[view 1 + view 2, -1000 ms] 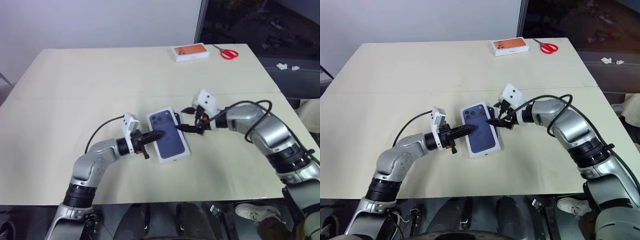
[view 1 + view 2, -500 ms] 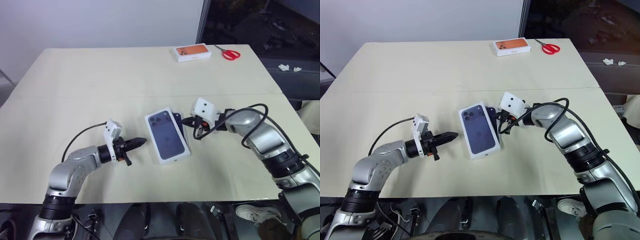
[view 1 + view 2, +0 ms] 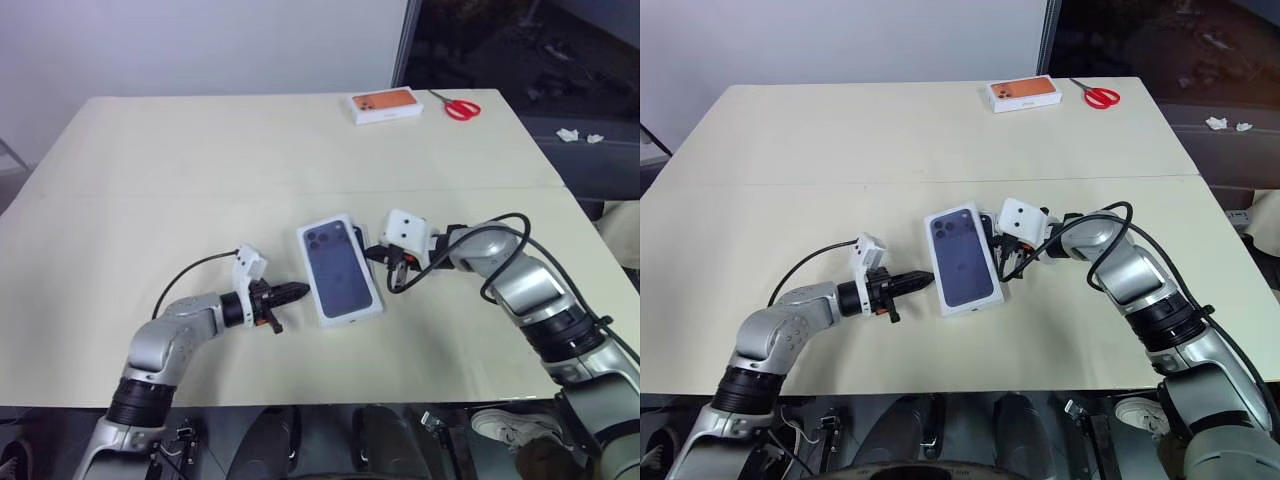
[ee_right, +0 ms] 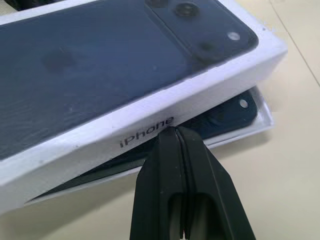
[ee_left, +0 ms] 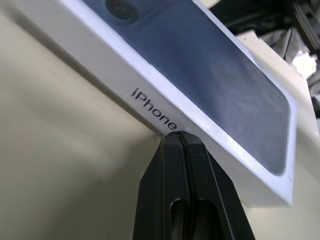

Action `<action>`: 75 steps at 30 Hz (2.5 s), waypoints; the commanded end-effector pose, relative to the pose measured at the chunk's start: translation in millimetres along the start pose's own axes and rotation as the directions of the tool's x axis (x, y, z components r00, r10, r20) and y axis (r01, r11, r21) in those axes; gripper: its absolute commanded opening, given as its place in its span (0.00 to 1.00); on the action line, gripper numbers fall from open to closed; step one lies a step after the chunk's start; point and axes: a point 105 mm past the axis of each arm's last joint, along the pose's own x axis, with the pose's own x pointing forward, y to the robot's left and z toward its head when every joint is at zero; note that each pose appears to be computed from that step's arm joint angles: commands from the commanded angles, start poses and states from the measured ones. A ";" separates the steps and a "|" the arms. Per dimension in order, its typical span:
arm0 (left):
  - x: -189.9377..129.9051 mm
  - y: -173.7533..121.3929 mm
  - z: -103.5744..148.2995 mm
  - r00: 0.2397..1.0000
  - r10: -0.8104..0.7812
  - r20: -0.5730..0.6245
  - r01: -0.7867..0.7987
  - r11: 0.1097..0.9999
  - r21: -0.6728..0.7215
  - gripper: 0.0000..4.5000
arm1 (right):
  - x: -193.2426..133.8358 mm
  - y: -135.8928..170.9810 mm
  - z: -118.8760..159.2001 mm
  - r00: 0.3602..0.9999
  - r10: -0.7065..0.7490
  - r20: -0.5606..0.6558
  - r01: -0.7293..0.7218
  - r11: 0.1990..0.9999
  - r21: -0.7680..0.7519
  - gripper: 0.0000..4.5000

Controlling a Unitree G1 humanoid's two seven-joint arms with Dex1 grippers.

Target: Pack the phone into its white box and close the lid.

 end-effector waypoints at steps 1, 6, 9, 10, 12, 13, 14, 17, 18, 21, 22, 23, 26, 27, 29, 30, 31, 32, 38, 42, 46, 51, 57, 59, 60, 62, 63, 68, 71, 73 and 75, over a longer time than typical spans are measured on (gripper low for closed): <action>8.1 -5.3 16.4 0.998 -0.018 0.052 0.016 0.999 0.033 0.00 | -7.3 -6.7 1.1 0.999 -0.034 0.003 0.034 0.999 -0.034 0.01; 13.0 -6.5 25.2 0.996 -0.024 0.083 0.021 0.999 0.037 0.00 | -9.4 -7.4 -7.4 0.999 -0.045 -0.031 0.044 0.998 -0.035 0.01; 14.4 -5.3 28.4 0.996 -0.021 0.089 0.018 0.999 0.039 0.00 | -9.6 -9.2 -12.2 0.997 -0.060 -0.048 0.059 0.998 -0.035 0.01; 14.9 -5.0 29.5 0.996 -0.020 0.091 0.017 0.999 0.040 0.00 | -9.6 -9.6 -12.8 0.997 -0.064 -0.050 0.063 0.997 -0.033 0.01; 15.9 -5.6 29.8 0.996 -0.026 0.083 0.022 0.999 0.043 0.00 | -9.5 -10.4 -13.1 0.996 -0.072 -0.052 0.070 0.997 -0.042 0.01; 16.1 -5.9 29.6 0.996 -0.028 0.080 0.025 0.999 0.046 0.00 | -9.4 -10.6 -13.0 0.996 -0.074 -0.052 0.071 0.996 -0.045 0.01; 16.3 -6.3 29.0 0.997 -0.031 0.076 0.028 0.999 0.043 0.00 | -8.9 -11.7 -11.3 0.996 -0.080 -0.046 0.078 0.996 -0.043 0.01; 15.9 -7.3 27.4 0.997 -0.034 0.072 0.032 0.999 0.036 0.00 | -7.0 -14.9 -6.5 0.995 -0.093 -0.030 0.092 0.995 -0.025 0.01; 15.6 -7.1 27.3 0.997 -0.032 0.073 0.029 0.999 0.037 0.00 | -6.5 -15.4 -5.4 0.995 -0.095 -0.027 0.095 0.995 -0.024 0.01; 14.0 -5.2 28.1 0.997 -0.021 0.079 0.018 0.999 0.036 0.00 | -5.7 -15.7 -1.7 0.995 -0.098 -0.020 0.097 0.994 -0.039 0.01; 13.1 -3.5 30.8 0.996 -0.013 0.092 0.011 1.000 0.026 0.00 | -5.7 -16.3 0.2 0.995 -0.099 -0.018 0.098 0.994 -0.040 0.01; 12.4 -2.1 33.7 0.994 -0.007 0.105 0.005 1.000 0.017 0.00 | -5.9 -17.2 2.4 0.995 -0.100 -0.015 0.099 0.994 -0.043 0.01; 12.5 -0.7 36.9 0.993 -0.001 0.116 0.000 1.000 0.006 0.00 | -5.8 -19.2 4.4 0.995 -0.101 -0.022 0.099 0.994 -0.052 0.01; 13.0 -0.5 36.9 0.993 -0.001 0.115 0.000 1.000 0.004 0.00 | -5.6 -19.9 4.0 0.994 -0.101 -0.029 0.100 0.993 -0.061 0.01; 12.9 1.0 36.9 0.993 0.006 0.114 -0.007 1.000 0.004 0.00 | -4.8 -20.0 3.4 0.994 -0.101 -0.034 0.098 0.993 -0.070 0.01; 12.2 2.2 37.7 0.993 0.012 0.119 -0.012 1.000 0.002 0.00 | -4.6 -19.9 3.5 0.994 -0.100 -0.034 0.097 0.993 -0.069 0.01; 11.7 3.0 38.3 0.992 0.015 0.123 -0.016 1.000 0.000 0.00 | -4.4 -19.9 3.6 0.995 -0.099 -0.033 0.097 0.993 -0.068 0.01; 11.4 3.4 38.8 0.992 0.017 0.126 -0.017 1.000 -0.001 0.00 | -4.4 -19.9 3.6 0.995 -0.099 -0.033 0.096 0.993 -0.068 0.01; 10.1 8.4 37.6 0.991 0.043 0.127 -0.043 0.999 -0.004 0.00 | -1.1 -24.7 -1.8 0.991 -0.124 -0.055 0.121 0.991 -0.052 0.01; 2.9 14.3 51.9 0.980 0.084 0.179 -0.088 0.996 0.019 0.00 | -5.3 -39.9 -1.1 0.979 -0.195 -0.059 0.191 0.980 -0.060 0.01; 2.3 6.9 81.1 0.968 0.061 0.244 -0.079 0.995 0.065 0.00 | -18.1 -66.7 21.7 0.953 -0.299 0.053 0.298 0.954 0.026 0.01; 16.2 -1.9 95.9 0.963 0.018 0.270 -0.037 0.997 0.064 0.00 | -18.7 -68.1 48.1 0.943 -0.278 0.181 0.258 0.958 0.128 0.01; 43.2 0.1 74.7 0.984 0.015 0.180 -0.029 0.997 0.074 0.00 | 0.7 -29.8 31.9 0.983 -0.135 0.121 0.130 0.990 0.053 0.01; 47.7 5.0 65.6 0.990 0.037 0.137 -0.048 0.996 0.078 0.00 | 5.0 -24.3 21.0 0.989 -0.131 0.073 0.129 0.991 0.024 0.01; 49.2 6.9 63.0 0.991 0.046 0.125 -0.057 0.995 0.086 0.00 | 6.3 -23.8 17.7 0.989 -0.135 0.060 0.134 0.991 0.021 0.01; 50.9 8.5 60.9 0.992 0.051 0.119 -0.063 0.993 0.098 0.00 | 7.8 -24.6 14.2 0.988 -0.147 0.045 0.147 0.989 0.018 0.01; 53.1 14.1 56.4 0.992 0.076 0.102 -0.086 0.991 0.098 0.00 | 13.4 -23.4 6.9 0.987 -0.160 0.002 0.160 0.987 0.013 0.01; 57.0 23.6 44.5 0.992 0.118 0.051 -0.123 0.987 0.108 0.00 | 24.8 -16.6 -1.4 0.984 -0.172 -0.052 0.171 0.985 -0.020 0.01; 56.1 23.3 46.1 0.991 0.119 0.063 -0.125 0.987 0.100 0.00 | 24.3 -18.2 -0.6 0.983 -0.176 -0.050 0.176 0.984 -0.012 0.01; 54.5 25.5 45.1 0.990 0.130 0.059 -0.136 0.985 0.108 0.00 | 22.9 -20.2 -1.9 0.982 -0.178 -0.056 0.178 0.984 -0.015 0.01; 53.3 25.5 44.3 0.990 0.128 0.060 -0.134 0.984 0.117 0.00 | 21.9 -20.1 -2.2 0.984 -0.171 -0.055 0.171 0.985 -0.014 0.01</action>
